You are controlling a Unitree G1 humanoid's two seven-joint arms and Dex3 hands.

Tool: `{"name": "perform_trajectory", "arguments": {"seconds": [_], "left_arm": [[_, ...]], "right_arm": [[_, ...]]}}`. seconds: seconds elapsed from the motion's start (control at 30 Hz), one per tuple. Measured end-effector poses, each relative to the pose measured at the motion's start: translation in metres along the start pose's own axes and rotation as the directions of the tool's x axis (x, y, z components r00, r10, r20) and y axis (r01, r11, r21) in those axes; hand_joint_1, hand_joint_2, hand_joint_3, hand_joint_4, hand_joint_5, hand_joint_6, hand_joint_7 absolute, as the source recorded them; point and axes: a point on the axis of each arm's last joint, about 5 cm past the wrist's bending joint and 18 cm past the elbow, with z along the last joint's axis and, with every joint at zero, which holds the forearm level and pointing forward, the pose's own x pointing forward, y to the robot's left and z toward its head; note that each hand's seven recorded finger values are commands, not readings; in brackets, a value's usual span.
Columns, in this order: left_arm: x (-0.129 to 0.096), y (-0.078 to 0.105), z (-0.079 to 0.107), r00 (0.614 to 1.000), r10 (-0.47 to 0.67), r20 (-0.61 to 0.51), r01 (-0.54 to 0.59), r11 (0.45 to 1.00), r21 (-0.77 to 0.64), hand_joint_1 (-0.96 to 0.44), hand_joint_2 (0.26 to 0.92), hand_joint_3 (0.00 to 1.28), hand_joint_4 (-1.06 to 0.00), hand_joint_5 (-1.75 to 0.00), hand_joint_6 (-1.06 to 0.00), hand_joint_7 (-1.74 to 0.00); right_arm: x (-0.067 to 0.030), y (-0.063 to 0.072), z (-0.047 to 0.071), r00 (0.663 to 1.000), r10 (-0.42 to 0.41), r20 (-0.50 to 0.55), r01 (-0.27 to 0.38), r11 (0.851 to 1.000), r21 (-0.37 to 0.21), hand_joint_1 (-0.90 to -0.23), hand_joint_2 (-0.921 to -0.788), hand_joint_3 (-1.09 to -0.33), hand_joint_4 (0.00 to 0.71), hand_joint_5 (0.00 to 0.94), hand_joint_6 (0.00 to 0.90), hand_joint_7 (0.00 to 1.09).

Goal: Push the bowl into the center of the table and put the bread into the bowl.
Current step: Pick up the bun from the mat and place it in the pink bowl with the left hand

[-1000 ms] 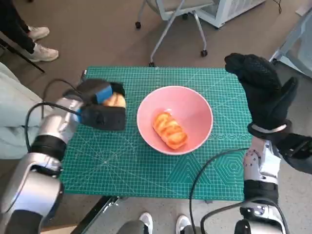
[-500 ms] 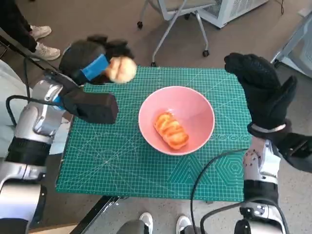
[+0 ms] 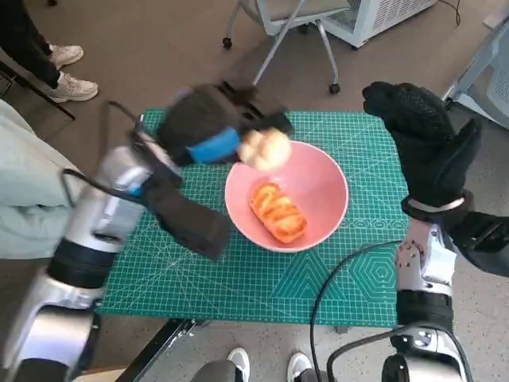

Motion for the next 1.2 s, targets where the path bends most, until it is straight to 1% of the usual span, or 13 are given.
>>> {"name": "perform_trajectory", "arguments": {"seconds": [0.13, 0.33, 0.4, 0.47, 0.5, 0.53, 0.57, 0.63, 0.77, 0.87, 0.93, 1.07, 1.2], "left_arm": [[0.005, -0.017, 0.002, 0.998, -0.058, 0.003, 0.058, 0.998, -0.033, 0.0, 0.899, 0.0, -0.86, -0.99, -0.7, -1.06], [0.01, -0.036, 0.003, 0.993, -0.117, -0.028, 0.114, 0.989, -0.096, 0.0, 0.914, 0.01, -0.81, -1.05, -0.68, -1.09], [0.012, -0.041, 0.003, 0.99, -0.134, -0.048, 0.127, 0.983, -0.13, 0.0, 0.918, 0.04, -0.75, -1.12, -0.64, -1.11], [0.013, -0.046, 0.004, 0.985, -0.154, -0.074, 0.14, 0.976, -0.167, 0.0, 0.919, 0.12, -0.65, -1.2, -0.54, -1.24], [0.014, -0.048, 0.004, 0.983, -0.165, -0.086, 0.147, 0.972, -0.184, 0.0, 0.909, 0.13, -0.6, -1.05, -0.5, -1.12], [0.014, -0.051, 0.004, 0.979, -0.179, -0.1, 0.156, 0.966, -0.205, -0.01, 0.907, 0.1, -0.6, -0.73, -0.51, -0.82], [0.015, -0.053, 0.004, 0.975, -0.193, -0.112, 0.165, 0.962, -0.22, -0.03, 0.906, 0.07, -0.57, -0.47, -0.51, -0.56], [0.015, -0.057, 0.005, 0.966, -0.221, -0.135, 0.184, 0.952, -0.244, -0.09, 0.903, 0.03, -0.51, -0.19, -0.51, -0.25], [0.013, -0.06, 0.006, 0.95, -0.264, -0.166, 0.209, 0.934, -0.289, -0.2, 0.891, 0.01, -0.4, -0.05, -0.47, -0.07], [0.01, -0.06, 0.005, 0.947, -0.27, -0.171, 0.204, 0.922, -0.329, -0.26, 0.885, 0.0, -0.33, -0.02, -0.43, -0.03], [0.008, -0.057, 0.003, 0.951, -0.261, -0.168, 0.182, 0.907, -0.381, -0.28, 0.882, 0.0, -0.26, -0.01, -0.38, -0.01], [0.003, -0.049, -0.003, 0.963, -0.225, -0.15, 0.114, 0.84, -0.53, -0.29, 0.881, 0.0, -0.13, 0.0, -0.29, 0.0], [-0.003, -0.044, -0.01, 0.98, -0.156, -0.123, 0.032, 0.737, -0.675, -0.3, 0.882, 0.0, -0.07, 0.0, -0.24, 0.0]], "right_arm": [[0.0002, 0.0, 0.0, 1.0, 0.001, 0.002, -0.001, 1.0, -0.002, -0.66, -0.921, -0.757, 0.159, 0.0, 0.137, 0.27], [0.0002, 0.0, 0.001, 1.0, 0.002, 0.006, -0.002, 1.0, -0.004, -0.661, -0.921, -0.752, 0.161, 0.001, 0.135, 0.28], [0.0, 0.0, 0.001, 1.0, 0.002, 0.007, -0.002, 1.0, -0.005, -0.661, -0.921, -0.75, 0.162, 0.002, 0.135, 0.28], [-0.0003, 0.0, 0.002, 1.0, 0.002, 0.008, -0.002, 1.0, -0.005, -0.664, -0.921, -0.748, 0.163, 0.002, 0.136, 0.28], [-0.0005, 0.0, 0.002, 1.0, 0.002, 0.008, -0.002, 1.0, -0.005, -0.664, -0.921, -0.747, 0.163, 0.002, 0.136, 0.28], [-0.0007, 0.0, 0.002, 1.0, 0.002, 0.008, -0.001, 1.0, -0.006, -0.665, -0.921, -0.746, 0.163, 0.002, 0.136, 0.28], [-0.001, 0.0, 0.002, 1.0, 0.001, 0.007, -0.001, 1.0, -0.006, -0.666, -0.921, -0.745, 0.163, 0.002, 0.136, 0.28], [-0.0015, 0.0, 0.002, 1.0, 0.001, 0.006, -0.001, 1.0, -0.006, -0.666, -0.921, -0.744, 0.164, 0.002, 0.135, 0.29], [-0.0016, 0.0, 0.002, 1.0, 0.002, 0.008, -0.002, 1.0, -0.006, -0.665, -0.921, -0.743, 0.163, 0.002, 0.135, 0.29], [-0.0015, 0.0, 0.003, 1.0, 0.003, 0.01, -0.003, 1.0, -0.008, -0.665, -0.921, -0.743, 0.163, 0.001, 0.134, 0.29], [-0.0014, 0.0, 0.003, 1.0, 0.003, 0.012, -0.003, 1.0, -0.009, -0.665, -0.921, -0.742, 0.163, 0.001, 0.133, 0.29], [-0.001, 0.0, 0.004, 1.0, 0.002, 0.016, -0.002, 1.0, -0.012, -0.666, -0.921, -0.74, 0.164, 0.002, 0.134, 0.29], [-0.0004, 0.001, 0.005, 1.0, -0.002, 0.02, 0.002, 1.0, -0.013, -0.665, -0.921, -0.74, 0.165, 0.002, 0.133, 0.29]]}}
